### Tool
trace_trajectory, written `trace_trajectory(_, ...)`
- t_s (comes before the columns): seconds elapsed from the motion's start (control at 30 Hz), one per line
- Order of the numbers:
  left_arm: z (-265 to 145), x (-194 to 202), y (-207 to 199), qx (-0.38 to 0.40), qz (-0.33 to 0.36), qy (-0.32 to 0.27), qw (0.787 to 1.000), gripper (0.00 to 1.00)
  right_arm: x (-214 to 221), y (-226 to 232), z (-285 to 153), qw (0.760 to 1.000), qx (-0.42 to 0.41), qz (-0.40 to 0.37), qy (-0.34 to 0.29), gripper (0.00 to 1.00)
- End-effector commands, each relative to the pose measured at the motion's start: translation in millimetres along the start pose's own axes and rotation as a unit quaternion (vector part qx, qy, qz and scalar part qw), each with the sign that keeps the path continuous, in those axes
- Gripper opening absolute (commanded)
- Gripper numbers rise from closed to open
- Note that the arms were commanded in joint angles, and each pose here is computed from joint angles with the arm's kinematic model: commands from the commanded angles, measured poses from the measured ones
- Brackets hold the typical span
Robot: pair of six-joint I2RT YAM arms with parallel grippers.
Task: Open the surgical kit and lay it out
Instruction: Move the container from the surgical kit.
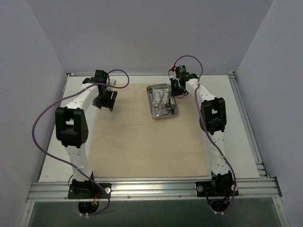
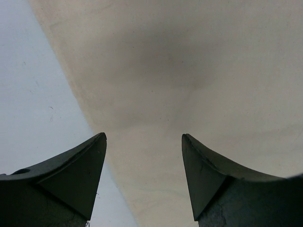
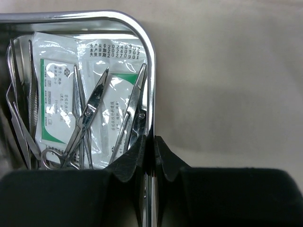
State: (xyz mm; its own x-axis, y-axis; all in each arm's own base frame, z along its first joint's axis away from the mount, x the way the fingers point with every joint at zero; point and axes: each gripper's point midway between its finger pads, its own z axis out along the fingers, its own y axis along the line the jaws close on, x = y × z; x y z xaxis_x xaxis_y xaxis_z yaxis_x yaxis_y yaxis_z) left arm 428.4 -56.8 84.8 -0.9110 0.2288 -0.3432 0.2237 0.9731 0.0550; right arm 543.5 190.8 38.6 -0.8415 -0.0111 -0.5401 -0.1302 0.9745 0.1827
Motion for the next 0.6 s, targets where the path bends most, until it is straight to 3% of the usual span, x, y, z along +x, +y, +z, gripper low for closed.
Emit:
trace_trajectory(0.0, -6, -9, 10, -0.011, -0.001, -0.013, 1.000, 0.74, -20, -37, -41, 0.993, -0.004, -0.114, 0.004, 0.00)
trace_trajectory(0.17, -7, -9, 14, -0.021, 0.006, -0.014, 1.000, 0.74, -3, -39, -49, 0.982, -0.064, -0.178, 0.026, 0.00)
trace_trajectory(0.43, -6, -8, 17, -0.030, 0.014, -0.012, 0.999, 0.74, 7, -30, -56, 0.958, -0.082, -0.273, 0.043, 0.01)
trace_trajectory(0.57, -6, -7, 17, -0.030, 0.015, -0.010, 0.999, 0.74, 5, -14, -60, 0.948, -0.078, -0.305, 0.035, 0.06)
